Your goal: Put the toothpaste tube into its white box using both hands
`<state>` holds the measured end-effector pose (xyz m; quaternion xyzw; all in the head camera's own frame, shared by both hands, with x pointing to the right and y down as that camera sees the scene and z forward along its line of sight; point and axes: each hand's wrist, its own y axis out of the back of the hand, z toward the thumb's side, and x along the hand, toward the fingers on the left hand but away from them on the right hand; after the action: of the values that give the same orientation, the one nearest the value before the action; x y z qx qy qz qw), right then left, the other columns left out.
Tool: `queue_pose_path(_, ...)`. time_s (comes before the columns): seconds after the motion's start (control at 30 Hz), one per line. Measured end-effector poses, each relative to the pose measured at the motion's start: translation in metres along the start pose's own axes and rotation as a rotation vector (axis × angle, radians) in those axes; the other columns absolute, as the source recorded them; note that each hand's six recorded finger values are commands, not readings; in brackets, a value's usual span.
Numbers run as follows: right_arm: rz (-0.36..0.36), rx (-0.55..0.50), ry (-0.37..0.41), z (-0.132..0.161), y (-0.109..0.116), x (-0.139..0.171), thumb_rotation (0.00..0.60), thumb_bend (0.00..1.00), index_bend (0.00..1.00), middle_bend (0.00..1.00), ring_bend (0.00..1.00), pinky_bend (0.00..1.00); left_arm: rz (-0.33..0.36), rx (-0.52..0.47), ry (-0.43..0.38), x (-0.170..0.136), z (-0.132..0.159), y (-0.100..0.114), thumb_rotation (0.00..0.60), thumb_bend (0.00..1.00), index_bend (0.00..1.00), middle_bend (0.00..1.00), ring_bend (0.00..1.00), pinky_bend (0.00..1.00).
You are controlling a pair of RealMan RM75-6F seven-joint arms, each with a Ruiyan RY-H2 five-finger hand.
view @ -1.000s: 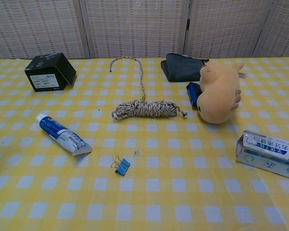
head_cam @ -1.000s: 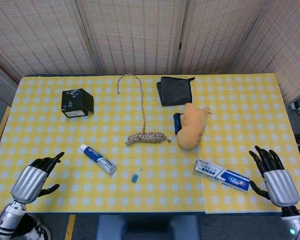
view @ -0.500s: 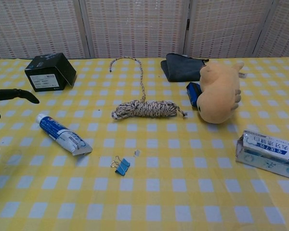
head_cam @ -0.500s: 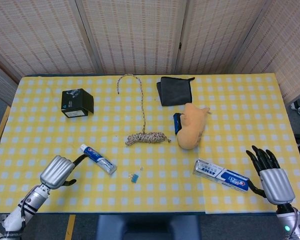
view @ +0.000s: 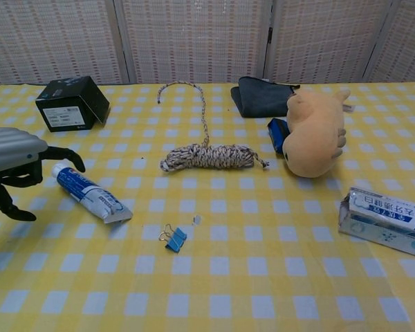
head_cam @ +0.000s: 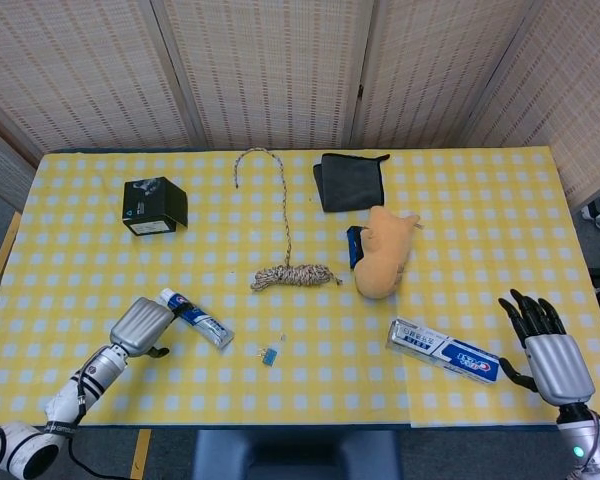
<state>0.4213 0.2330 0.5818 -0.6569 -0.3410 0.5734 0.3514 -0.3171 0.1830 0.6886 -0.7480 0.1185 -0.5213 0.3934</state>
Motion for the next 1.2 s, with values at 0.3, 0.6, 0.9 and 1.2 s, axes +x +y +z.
queue_pose_path(0.3, 0.017, 0.003, -0.013, -0.003, -0.003, -0.001, 0.6, 0.32, 0.0, 0.0, 0.0, 0.0, -0.017, 0.01, -0.027, 0.015, 0.011, -0.006, 0.6, 0.19, 0.32, 1.0, 1.0, 1.0)
queue_pose_path(0.6, 0.023, 0.004, -0.015, -0.004, -0.003, -0.001, 0.6, 0.32, 0.0, 0.0, 0.0, 0.0, 0.004, -0.008, -0.093, 0.024, 0.035, -0.005, 0.6, 0.21, 0.33, 1.0, 1.0, 1.0)
queue_pose_path(0.9, 0.015, 0.0, -0.021, -0.006, 0.0, 0.003, 0.6, 0.32, 0.0, 0.0, 0.0, 0.0, 0.004, 0.014, -0.114, 0.038, 0.042, -0.007, 0.6, 0.28, 0.37, 1.0, 1.0, 1.0)
queue_pose_path(1.2, 0.022, 0.002, -0.031, -0.008, -0.001, 0.004, 0.6, 0.32, 0.0, 0.0, 0.0, 0.0, -0.002, 0.001, -0.117, 0.045, 0.042, -0.011, 0.6, 0.29, 0.4, 1.0, 1.0, 1.0)
